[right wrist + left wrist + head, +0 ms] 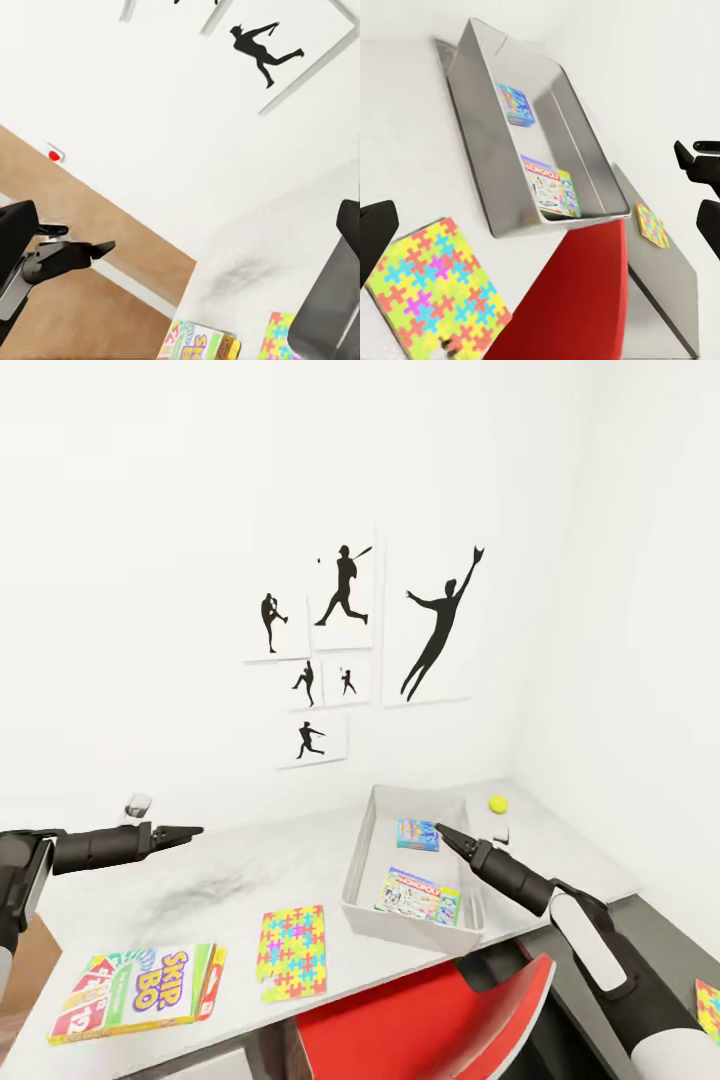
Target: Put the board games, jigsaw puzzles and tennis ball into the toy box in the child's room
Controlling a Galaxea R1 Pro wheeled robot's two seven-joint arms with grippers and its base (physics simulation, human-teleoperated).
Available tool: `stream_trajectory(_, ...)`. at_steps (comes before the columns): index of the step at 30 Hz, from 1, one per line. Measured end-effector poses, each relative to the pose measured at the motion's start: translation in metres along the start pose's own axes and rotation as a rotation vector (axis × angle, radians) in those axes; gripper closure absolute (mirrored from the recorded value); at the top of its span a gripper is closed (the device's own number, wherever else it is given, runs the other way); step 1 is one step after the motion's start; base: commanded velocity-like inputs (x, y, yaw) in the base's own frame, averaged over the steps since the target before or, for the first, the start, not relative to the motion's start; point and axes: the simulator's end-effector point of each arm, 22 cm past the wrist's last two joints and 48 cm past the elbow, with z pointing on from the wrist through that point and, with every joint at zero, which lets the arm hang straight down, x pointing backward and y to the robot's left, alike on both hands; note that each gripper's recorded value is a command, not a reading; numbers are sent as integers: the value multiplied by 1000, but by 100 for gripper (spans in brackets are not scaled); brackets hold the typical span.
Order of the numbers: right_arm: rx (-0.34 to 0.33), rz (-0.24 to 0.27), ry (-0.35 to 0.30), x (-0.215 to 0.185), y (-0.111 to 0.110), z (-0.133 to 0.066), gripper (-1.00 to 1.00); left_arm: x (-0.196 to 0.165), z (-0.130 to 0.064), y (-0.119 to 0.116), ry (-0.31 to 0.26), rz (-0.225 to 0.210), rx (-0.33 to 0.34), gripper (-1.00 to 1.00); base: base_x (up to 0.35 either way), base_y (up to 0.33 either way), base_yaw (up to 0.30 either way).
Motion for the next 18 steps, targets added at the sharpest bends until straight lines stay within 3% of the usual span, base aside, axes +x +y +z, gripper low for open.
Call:
stream_trajectory(13,31,-16,9,5,-6,3,-100,1,0,1,1,-3,0,-100,-221,215,265)
stream_trajectory(18,42,-28,21,8,-9,3,-100,2,1,3,3,-5,-2,-100,-58,294,104)
